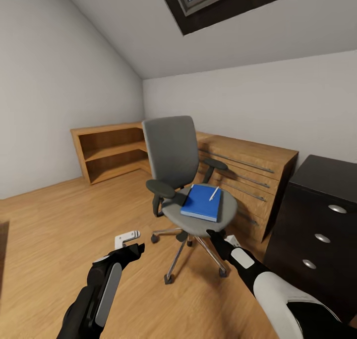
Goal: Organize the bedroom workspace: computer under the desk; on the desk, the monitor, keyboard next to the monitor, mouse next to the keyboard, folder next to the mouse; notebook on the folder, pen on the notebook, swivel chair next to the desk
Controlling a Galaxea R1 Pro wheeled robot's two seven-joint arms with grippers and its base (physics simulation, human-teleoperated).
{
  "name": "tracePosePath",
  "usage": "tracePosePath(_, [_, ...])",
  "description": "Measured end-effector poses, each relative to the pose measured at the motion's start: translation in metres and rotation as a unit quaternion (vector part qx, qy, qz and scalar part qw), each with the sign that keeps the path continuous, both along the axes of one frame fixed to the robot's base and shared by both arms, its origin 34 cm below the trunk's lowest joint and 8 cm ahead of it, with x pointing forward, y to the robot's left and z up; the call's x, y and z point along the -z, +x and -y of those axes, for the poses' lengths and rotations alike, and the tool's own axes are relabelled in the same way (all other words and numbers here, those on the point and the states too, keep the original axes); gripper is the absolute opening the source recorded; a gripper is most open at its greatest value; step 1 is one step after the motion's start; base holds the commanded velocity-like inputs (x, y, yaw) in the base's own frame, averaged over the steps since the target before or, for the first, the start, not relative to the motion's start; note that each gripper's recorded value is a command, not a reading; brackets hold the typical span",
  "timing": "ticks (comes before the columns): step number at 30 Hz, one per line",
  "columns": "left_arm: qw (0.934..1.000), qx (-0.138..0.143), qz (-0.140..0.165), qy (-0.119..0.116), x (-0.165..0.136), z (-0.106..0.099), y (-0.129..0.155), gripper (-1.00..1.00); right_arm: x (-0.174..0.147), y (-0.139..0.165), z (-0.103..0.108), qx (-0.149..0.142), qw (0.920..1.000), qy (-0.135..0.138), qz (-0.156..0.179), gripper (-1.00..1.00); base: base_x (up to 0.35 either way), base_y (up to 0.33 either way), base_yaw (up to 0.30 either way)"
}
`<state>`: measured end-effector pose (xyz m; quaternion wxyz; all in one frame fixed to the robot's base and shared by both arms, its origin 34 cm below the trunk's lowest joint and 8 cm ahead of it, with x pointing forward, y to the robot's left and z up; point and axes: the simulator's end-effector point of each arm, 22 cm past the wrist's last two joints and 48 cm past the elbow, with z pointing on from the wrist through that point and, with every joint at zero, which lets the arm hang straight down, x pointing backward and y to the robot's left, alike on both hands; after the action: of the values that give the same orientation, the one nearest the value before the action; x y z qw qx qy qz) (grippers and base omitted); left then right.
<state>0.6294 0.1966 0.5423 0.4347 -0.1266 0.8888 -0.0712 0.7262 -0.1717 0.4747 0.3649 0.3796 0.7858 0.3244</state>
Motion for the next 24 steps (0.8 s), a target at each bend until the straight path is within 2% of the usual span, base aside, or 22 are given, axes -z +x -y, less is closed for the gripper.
tracePosePath(8, [1.0000,0.000,0.000,0.000,0.000,0.000,0.000,1.00,-0.002,0.001,0.000,0.000,1.0000,0.000,0.006,1.00,-0.026,0.000,0.000])
tracePosePath(15, [1.0000,0.001,-0.001,-0.001,0.001,0.001,0.000,1.00,-0.002,0.002,0.000,-0.001,1.0000,-0.001,0.008,1.00,-0.266,0.000,0.000])
tracePosePath(18, [1.0000,0.000,0.000,0.000,0.000,0.000,0.000,1.00,-0.004,0.003,0.004,0.006,0.9999,-0.007,0.013,1.00,-0.090,0.000,0.000])
tracePosePath(20, [1.0000,0.000,0.002,0.000,-0.003,0.000,0.001,1.00,-0.009,0.008,0.014,0.026,0.9991,-0.021,0.026,1.00,-0.023,0.000,0.000])
tracePosePath(24, [1.0000,0.001,-0.001,0.000,-0.010,0.001,0.003,1.00,-0.019,0.012,0.019,0.034,0.9985,-0.029,0.031,1.00,-0.011,0.000,0.000])
